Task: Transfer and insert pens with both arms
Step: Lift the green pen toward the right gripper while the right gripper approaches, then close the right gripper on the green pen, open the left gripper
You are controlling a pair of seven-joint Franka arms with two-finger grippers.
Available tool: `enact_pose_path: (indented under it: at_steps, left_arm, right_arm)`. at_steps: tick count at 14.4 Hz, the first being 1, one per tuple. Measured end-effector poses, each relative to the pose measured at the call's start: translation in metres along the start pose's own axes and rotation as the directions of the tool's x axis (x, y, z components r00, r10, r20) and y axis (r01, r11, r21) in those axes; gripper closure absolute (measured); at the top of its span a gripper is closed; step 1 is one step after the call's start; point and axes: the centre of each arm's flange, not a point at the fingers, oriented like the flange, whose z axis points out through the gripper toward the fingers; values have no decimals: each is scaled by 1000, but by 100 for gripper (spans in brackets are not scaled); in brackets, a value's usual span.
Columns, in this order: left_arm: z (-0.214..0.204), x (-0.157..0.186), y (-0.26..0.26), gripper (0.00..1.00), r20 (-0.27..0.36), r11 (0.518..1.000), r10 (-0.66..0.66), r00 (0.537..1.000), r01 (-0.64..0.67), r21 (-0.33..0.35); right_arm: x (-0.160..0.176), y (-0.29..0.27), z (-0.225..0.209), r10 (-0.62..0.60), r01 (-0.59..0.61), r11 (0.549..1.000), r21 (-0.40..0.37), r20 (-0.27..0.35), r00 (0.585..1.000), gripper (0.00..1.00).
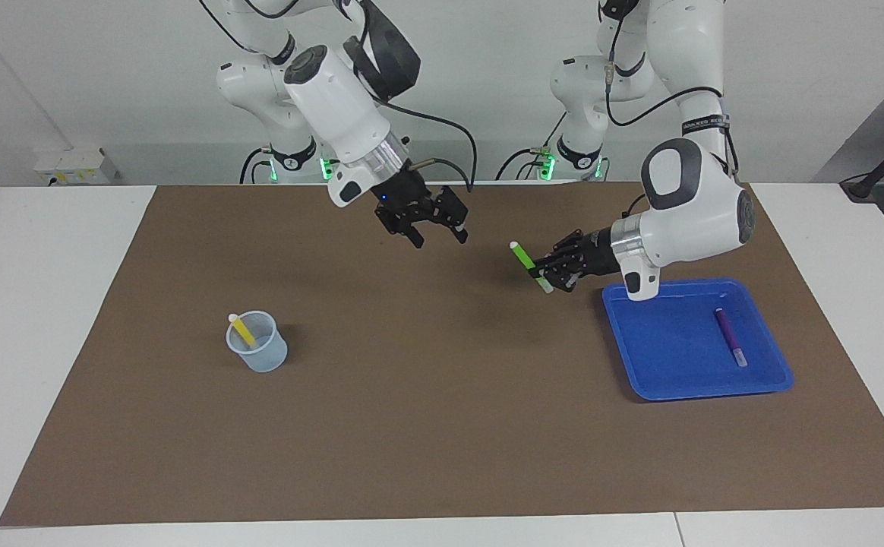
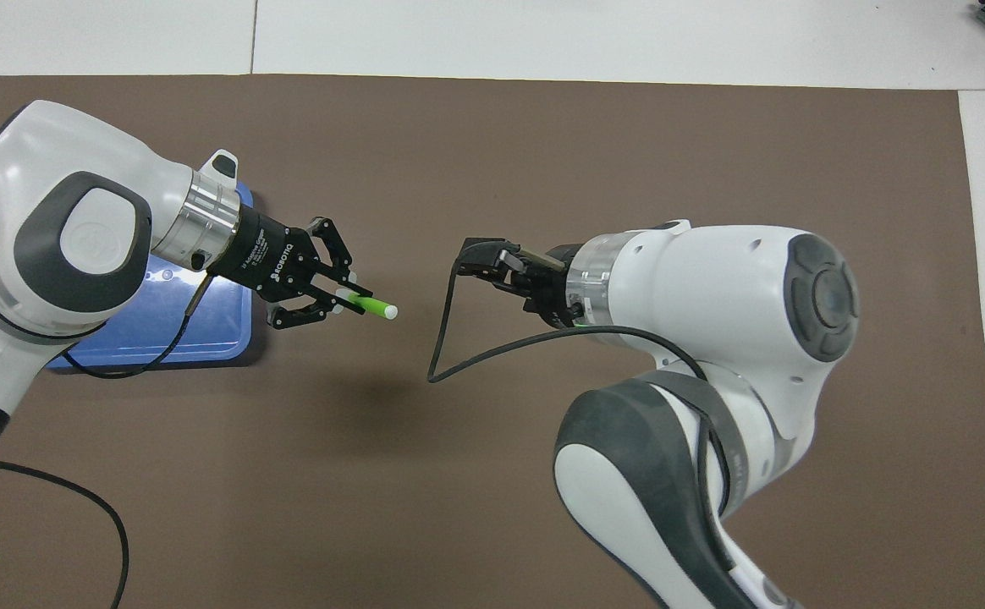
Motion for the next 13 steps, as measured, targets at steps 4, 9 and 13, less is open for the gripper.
enact_pose_path:
  at_steps: [4,9,13]
  left_arm:
    - [13,-15,7,84,19,994,-108,994,108,-21]
    - [34,-31,10,84,17,995,-97,995,97,-16]
    - [40,-41,12,84,53,994,-102,993,103,-22]
  right_arm:
    - [-21,-14,32,-12,12,1000,16,0,1000,0]
    - [-33,-19,40,-27,26,999,18,9,1000,0]
    - [-31,-17,42,-22,22,1000,15,9,1000,22]
